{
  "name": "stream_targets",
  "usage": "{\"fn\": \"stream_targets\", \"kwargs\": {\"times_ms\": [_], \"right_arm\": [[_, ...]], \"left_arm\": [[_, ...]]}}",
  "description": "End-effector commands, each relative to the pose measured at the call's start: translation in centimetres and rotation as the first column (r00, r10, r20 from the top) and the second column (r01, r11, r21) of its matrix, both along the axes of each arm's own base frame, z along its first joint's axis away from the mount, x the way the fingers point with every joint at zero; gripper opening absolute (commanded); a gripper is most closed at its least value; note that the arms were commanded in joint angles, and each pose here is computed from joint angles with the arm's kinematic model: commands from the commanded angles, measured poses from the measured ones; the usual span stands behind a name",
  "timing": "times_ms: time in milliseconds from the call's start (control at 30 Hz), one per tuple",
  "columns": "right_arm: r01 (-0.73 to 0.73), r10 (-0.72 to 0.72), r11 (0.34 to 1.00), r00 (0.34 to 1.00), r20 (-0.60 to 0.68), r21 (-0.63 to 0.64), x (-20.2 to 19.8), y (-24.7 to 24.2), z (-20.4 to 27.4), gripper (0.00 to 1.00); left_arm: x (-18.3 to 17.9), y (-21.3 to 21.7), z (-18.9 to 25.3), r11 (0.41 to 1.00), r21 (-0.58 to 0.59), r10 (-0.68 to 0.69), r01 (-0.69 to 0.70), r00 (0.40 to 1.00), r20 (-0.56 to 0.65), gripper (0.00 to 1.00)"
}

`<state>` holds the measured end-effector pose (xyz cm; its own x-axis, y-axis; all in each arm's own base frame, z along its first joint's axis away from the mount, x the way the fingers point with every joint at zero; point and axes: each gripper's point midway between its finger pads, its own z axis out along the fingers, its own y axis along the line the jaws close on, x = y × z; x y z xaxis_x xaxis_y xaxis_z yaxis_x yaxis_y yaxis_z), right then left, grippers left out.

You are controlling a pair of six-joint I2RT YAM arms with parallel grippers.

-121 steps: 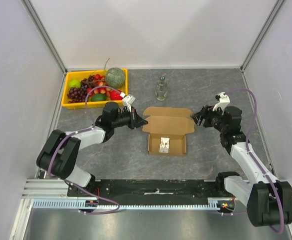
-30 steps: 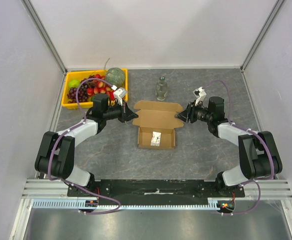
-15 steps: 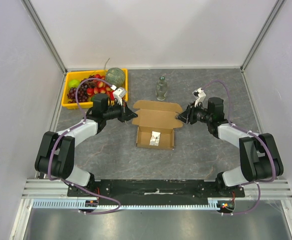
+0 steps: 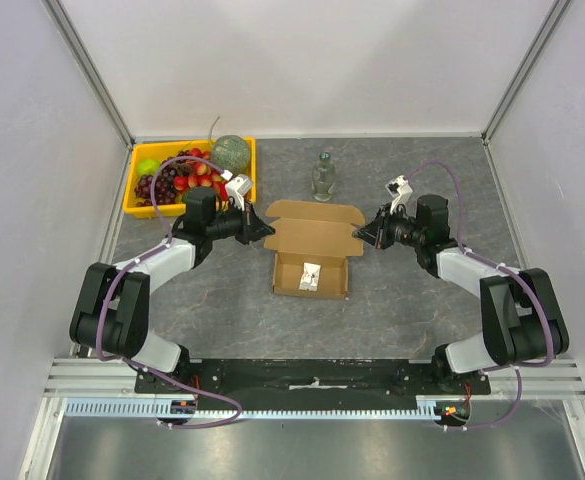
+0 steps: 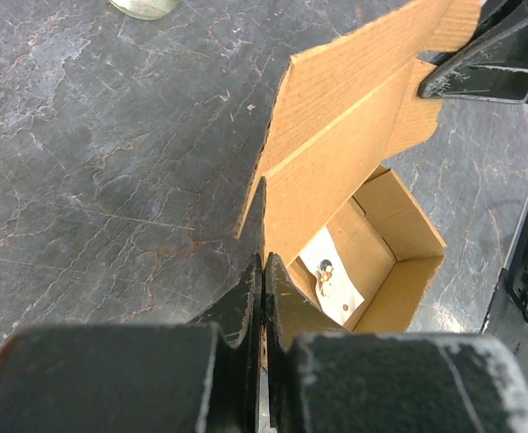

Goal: Fold the paper box

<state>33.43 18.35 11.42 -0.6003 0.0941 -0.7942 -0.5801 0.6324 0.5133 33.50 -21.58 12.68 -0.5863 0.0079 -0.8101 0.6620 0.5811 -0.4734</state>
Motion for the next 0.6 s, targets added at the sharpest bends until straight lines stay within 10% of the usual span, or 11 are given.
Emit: {"fn": "stream_targets", "kwargs": {"times_ms": [0, 567], "right_arm": [[-0.026, 0.023, 0.999, 0.997, 0.070, 0.034, -0.4, 0.8, 2.5, 0.16], [0.128, -0.116, 0.990, 0.977, 0.181, -0.058, -0.2, 4.5, 5.8, 0.00]], "left_arm": [[1.3, 0.2, 2.5, 0.999, -0.017, 0.044, -0.044, 0.997, 0.055, 0.02], [1.0, 0.9, 6.4, 0.967, -0.094, 0.247, -0.236, 0.960, 0.130, 0.03]]}}
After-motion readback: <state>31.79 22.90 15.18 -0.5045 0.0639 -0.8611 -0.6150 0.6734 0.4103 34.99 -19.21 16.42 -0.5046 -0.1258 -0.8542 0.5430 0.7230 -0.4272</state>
